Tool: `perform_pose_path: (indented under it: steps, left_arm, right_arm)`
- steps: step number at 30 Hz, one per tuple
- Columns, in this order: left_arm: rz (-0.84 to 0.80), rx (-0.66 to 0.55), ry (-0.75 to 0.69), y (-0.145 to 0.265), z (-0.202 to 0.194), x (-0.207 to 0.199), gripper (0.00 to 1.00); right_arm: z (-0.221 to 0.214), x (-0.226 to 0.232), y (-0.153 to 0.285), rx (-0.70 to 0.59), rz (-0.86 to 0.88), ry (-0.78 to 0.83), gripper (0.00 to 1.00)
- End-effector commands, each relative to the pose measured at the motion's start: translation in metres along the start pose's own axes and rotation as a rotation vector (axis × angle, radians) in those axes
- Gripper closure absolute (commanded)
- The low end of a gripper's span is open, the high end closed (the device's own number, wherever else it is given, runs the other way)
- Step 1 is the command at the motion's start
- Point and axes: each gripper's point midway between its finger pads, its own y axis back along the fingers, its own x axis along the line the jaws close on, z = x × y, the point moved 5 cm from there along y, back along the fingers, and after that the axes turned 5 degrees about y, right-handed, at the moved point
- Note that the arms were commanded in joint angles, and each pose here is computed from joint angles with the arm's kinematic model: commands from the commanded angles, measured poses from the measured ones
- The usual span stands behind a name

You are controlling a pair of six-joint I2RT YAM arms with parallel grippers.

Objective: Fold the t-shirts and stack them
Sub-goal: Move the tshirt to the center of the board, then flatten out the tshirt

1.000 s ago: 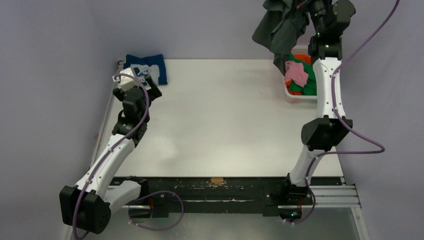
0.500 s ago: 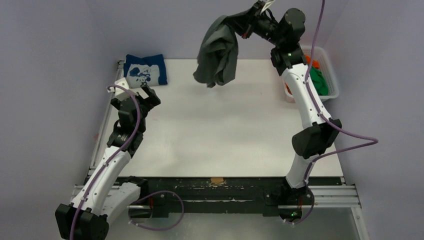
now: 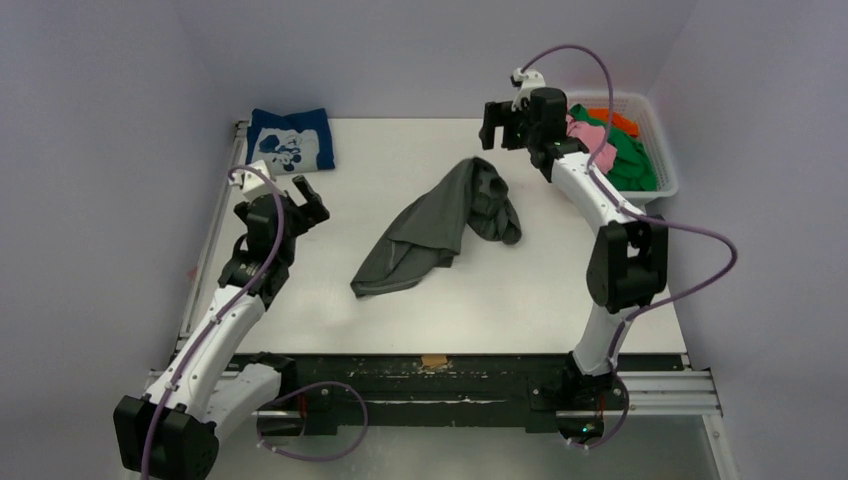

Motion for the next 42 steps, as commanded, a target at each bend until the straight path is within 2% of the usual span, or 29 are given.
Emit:
perform_pose_path:
  steps: [1, 4, 9, 13, 17, 21, 28, 32, 35, 38, 42]
  left_arm:
    - [-0.113, 0.178, 0.002, -0.004, -0.019, -0.022, 0.0]
    - [-0.12, 0.335, -0.006, -0.008, -0.049, -0.021, 0.0]
    - [-0.147, 0.586, 0.011, -0.004, -0.103, -0.016, 0.0]
    - [-0.087, 0.71, 0.012, 0.0, -0.134, -0.005, 0.0]
    - [-0.046, 0.801, 0.004, 0.001, -0.153, -0.001, 0.04]
    - [-0.031, 0.863, 0.006, -0.001, -0.172, -0.003, 0.06]
    - [-0.04, 0.951, -0.003, -0.006, -0.198, -0.016, 0.15]
    - [-0.032, 0.969, -0.021, -0.014, -0.203, -0.022, 0.36]
    - [-0.039, 0.977, -0.037, -0.018, -0.203, -0.026, 0.63]
    - [-0.036, 0.959, -0.056, -0.02, -0.198, -0.026, 1.0]
    - [-0.056, 0.876, -0.079, -0.021, -0.179, -0.032, 1.0]
  right_arm:
    - [-0.018, -0.021, 0.017, 0.077, -0.172, -0.038, 0.01]
    - [-0.019, -0.02, 0.032, 0.023, -0.175, -0.065, 0.01]
    - [-0.045, -0.009, 0.054, 0.087, -0.146, -0.121, 0.01]
    - [-0.051, 0.023, 0.058, 0.083, 0.021, -0.134, 0.01]
    - [-0.076, 0.06, 0.054, 0.17, 0.108, -0.009, 0.03]
    - [-0.101, 0.056, 0.049, 0.263, -0.057, 0.112, 0.05]
    - [-0.101, 0.035, 0.053, 0.249, -0.268, 0.042, 0.05]
    - [-0.109, 0.014, 0.062, 0.262, -0.357, -0.059, 0.05]
    - [-0.124, -0.01, 0.067, 0.294, -0.371, -0.225, 0.06]
    - [-0.135, -0.024, 0.067, 0.296, -0.283, -0.392, 0.09]
    - [-0.139, -0.016, 0.055, 0.296, -0.167, -0.464, 0.12]
